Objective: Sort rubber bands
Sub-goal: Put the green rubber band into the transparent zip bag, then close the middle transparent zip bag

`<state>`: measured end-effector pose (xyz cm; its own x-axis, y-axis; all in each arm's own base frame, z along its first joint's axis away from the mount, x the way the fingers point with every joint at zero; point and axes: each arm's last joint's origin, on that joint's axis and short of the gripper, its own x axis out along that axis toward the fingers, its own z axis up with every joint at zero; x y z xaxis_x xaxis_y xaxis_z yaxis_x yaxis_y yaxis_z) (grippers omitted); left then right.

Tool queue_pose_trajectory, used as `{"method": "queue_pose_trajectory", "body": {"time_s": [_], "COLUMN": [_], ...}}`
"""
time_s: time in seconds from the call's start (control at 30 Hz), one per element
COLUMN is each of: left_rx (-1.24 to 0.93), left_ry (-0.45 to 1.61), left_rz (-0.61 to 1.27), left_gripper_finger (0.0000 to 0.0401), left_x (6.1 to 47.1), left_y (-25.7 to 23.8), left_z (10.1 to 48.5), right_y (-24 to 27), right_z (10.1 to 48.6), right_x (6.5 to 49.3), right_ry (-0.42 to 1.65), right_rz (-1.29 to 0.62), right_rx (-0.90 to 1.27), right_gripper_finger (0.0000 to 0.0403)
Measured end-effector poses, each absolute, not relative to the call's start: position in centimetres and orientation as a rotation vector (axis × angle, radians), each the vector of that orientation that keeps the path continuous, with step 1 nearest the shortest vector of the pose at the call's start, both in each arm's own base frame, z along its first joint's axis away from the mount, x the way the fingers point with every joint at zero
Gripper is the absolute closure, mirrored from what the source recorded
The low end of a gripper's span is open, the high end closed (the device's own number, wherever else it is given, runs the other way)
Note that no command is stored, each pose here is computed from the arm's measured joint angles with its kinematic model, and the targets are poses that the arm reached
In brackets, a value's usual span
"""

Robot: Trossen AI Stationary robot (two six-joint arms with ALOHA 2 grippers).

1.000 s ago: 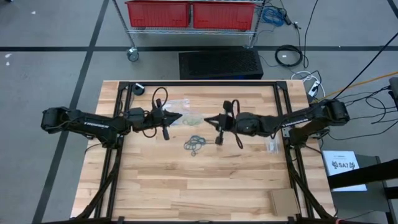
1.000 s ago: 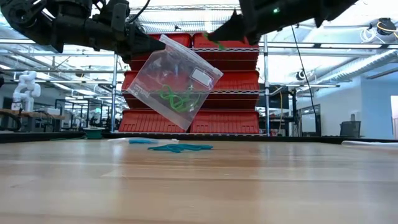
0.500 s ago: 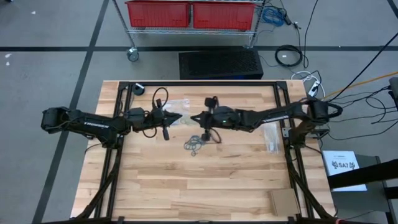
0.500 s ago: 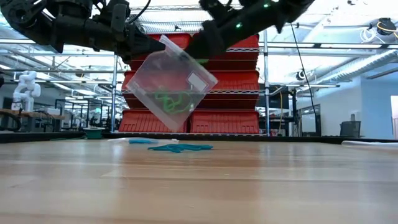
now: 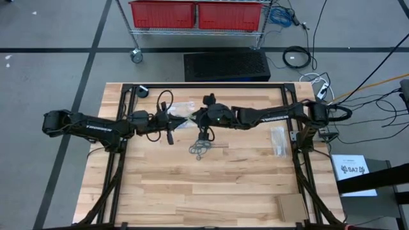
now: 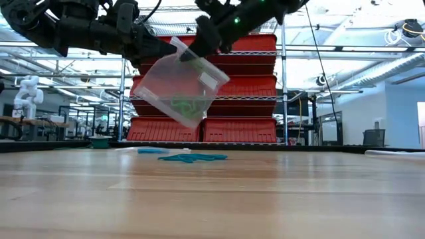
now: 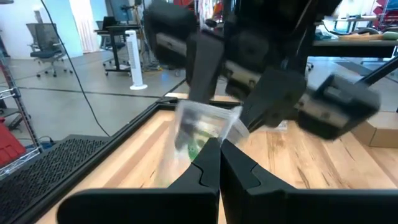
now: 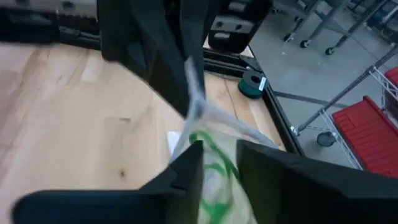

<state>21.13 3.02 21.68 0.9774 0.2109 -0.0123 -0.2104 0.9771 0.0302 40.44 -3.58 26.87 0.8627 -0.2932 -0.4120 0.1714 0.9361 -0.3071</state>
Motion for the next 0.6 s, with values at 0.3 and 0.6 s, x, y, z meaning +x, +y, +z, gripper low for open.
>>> {"method": "queue_pose_trajectory", "body": {"time_s": [0.3,0.6], "left_rx": [0.029,0.03], "left_ry": [0.03,0.04], "left_rz": [0.211,0.211], "left_gripper_finger": [0.0401,0.0401], "left_x": [21.1,21.2], "left_y": [3.0,3.0], "left_z": [21.5,21.4], "right_y": [-3.3,-2.8], "right_z": [28.4,30.3], "right_x": [39.1,35.8], "right_ry": [0.513,0.634], "right_rz": [-0.203,-0.232], "right_rx": [-0.159,-0.141], "right_gripper_finger": [0.0233,0.0333]}}
